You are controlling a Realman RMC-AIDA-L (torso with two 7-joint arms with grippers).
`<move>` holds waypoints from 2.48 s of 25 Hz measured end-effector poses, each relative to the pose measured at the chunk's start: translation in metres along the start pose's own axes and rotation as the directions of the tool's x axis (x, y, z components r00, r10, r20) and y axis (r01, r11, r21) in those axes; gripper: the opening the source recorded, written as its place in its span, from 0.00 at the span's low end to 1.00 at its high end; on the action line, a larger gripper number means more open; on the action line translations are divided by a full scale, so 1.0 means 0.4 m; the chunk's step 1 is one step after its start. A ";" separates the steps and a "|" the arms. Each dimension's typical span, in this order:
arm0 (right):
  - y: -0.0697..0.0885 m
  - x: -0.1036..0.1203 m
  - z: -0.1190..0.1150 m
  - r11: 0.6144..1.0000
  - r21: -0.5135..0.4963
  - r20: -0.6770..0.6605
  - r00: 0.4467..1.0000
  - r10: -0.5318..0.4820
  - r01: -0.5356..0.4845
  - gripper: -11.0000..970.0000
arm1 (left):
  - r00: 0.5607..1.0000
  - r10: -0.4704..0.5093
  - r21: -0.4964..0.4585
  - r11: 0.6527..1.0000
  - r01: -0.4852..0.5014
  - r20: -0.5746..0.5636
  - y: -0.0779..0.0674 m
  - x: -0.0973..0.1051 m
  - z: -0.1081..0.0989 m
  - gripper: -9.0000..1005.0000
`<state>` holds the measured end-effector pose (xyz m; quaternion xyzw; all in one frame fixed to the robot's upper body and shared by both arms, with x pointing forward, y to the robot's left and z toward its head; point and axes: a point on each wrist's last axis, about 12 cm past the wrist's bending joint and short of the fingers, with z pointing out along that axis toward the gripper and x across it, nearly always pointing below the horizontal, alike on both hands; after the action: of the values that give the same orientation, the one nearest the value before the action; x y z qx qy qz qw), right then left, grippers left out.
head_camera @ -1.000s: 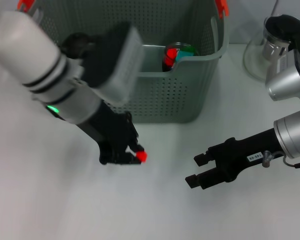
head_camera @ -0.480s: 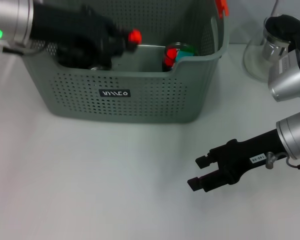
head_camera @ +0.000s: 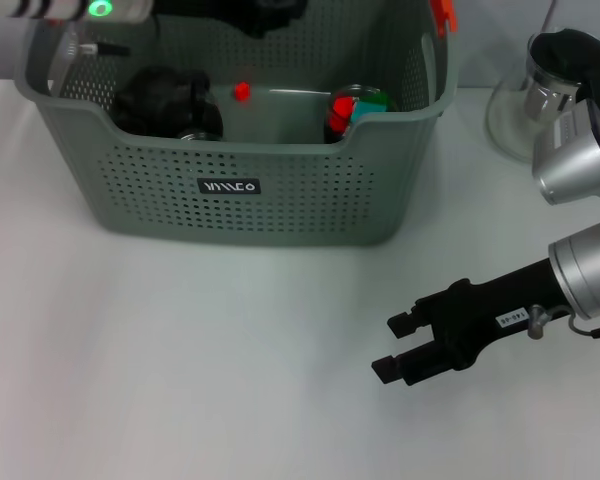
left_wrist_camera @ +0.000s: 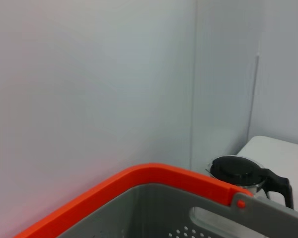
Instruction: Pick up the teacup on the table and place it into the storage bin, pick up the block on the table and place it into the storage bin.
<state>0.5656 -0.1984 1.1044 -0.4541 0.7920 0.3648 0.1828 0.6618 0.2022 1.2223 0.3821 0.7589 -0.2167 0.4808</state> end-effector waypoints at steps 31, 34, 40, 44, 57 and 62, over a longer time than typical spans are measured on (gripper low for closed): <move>0.000 -0.001 -0.019 0.982 0.008 0.143 0.972 -0.187 0.188 0.82 | 0.953 -0.127 0.389 0.921 0.011 0.274 -0.172 0.313 -0.331 0.95; 0.002 -0.004 -0.031 0.974 0.016 0.218 0.950 -0.225 0.227 0.82 | 0.966 -0.149 0.411 0.910 0.051 0.211 -0.199 0.379 -0.322 0.95; 0.004 0.000 -0.048 0.955 0.053 0.318 0.902 -0.293 0.291 0.82 | 0.972 -0.174 0.407 0.908 0.097 0.155 -0.209 0.432 -0.286 0.95; -0.004 0.011 -0.046 0.949 0.089 0.327 0.891 -0.315 0.303 0.82 | 0.975 -0.198 0.352 0.924 0.150 0.102 -0.194 0.465 -0.236 0.95; -0.011 0.028 -0.032 0.957 0.096 0.323 0.901 -0.291 0.274 0.82 | 0.982 -0.182 0.335 0.930 0.152 0.058 -0.177 0.468 -0.173 0.95; -0.011 0.029 -0.024 0.958 0.083 0.295 0.911 -0.287 0.275 0.82 | 0.982 -0.180 0.333 0.931 0.151 0.056 -0.175 0.468 -0.175 0.95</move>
<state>0.5637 -0.2139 1.1018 -0.4980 0.6877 0.3845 0.3621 0.5213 0.2776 1.0830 0.3818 0.7205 -0.3956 0.4226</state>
